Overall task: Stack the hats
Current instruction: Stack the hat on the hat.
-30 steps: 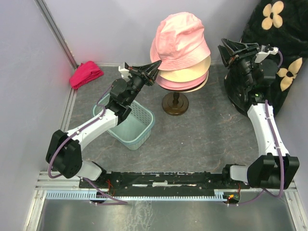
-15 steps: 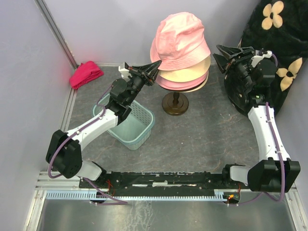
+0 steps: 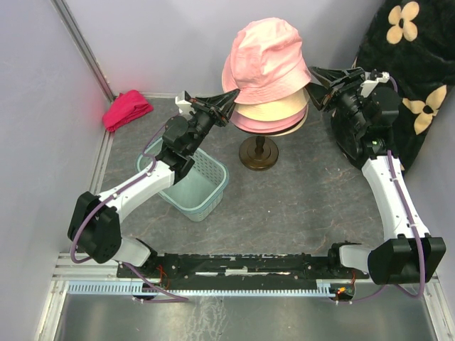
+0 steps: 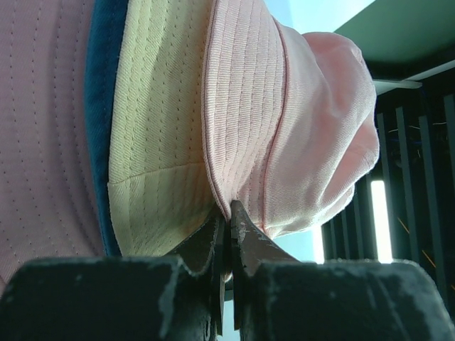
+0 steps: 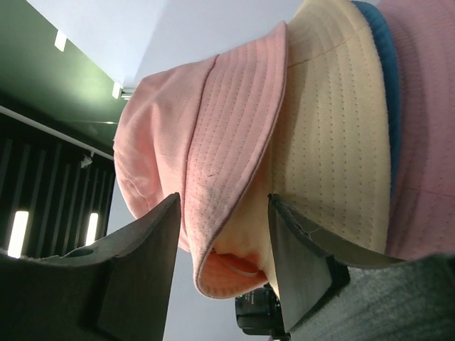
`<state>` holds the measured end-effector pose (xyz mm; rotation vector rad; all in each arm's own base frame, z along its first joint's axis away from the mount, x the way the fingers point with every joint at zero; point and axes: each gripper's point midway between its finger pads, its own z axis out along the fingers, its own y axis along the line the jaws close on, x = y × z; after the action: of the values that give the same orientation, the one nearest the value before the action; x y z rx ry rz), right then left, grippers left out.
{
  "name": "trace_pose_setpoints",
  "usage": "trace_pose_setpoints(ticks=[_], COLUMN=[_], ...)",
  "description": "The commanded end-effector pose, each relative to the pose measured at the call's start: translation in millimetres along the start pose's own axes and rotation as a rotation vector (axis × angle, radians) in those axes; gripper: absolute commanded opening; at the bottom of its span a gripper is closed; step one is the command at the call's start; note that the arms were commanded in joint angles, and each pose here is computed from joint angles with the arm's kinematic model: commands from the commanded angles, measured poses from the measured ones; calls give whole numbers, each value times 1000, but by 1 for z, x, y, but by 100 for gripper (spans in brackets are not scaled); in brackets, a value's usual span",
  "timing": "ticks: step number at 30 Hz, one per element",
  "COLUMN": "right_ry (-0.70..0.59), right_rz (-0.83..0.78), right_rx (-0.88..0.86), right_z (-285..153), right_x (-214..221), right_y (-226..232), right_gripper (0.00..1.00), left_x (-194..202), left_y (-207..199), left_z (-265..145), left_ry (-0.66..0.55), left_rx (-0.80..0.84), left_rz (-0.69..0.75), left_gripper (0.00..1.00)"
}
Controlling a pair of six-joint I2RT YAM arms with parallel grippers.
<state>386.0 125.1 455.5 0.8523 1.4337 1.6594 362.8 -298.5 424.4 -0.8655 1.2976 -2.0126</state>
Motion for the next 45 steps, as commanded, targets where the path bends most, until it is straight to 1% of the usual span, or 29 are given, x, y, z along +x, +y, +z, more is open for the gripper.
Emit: trace_pose_setpoints(ticks=[1,5,9,11,12,14,15,16,18,20,22,26,31,37,45], right_ry=[5,-2,0,2,3,1,1,2,3,3,8,13,22,28,37], right_rz=[-29,-29,-18,-7,-4,-1,0,0,2,2,0,-1,-2,-3,-6], right_rx=[-134,-163,-167,-162,-159,-151,-147,-145,-141,-139,-138,-134,-134,-133,-137], right_z=[-6,-6,-3,-1,0,1,2,2,3,3,4,4,4,4,5], right_x=[8,7,6,5,5,4,4,4,4,4,4,5,6,7,8], right_y=[48,55,54,49,46,42,40,39,37,36,35,34,34,34,35], right_gripper=[60,57,45,36,29,12,6,3,2,2,2,2,2,2,2], left_x=[10,10,9,8,8,6,5,4,0,-7,-16,-30,-39,-40,-49], left_y=[-4,-5,-3,-3,-3,-4,-4,-5,-9,-11,-17,-22,-27,-32,-36], left_z=[0,-2,-3,-4,-4,-4,-5,-6,-9,-14,-19,-22,-15,0,13], left_ry=[27,23,20,16,13,5,-2,-10,-34,-70,-123,-181,-199,-168,-164], left_rx=[1,0,-4,-4,-5,-2,1,5,26,41,61,74,109,121,152], left_rz=[57,61,62,62,62,63,64,65,66,70,81,127,126,137,134], left_gripper=[10,10,10,10,12,20,27,33,41,46,50,55,57,58,59])
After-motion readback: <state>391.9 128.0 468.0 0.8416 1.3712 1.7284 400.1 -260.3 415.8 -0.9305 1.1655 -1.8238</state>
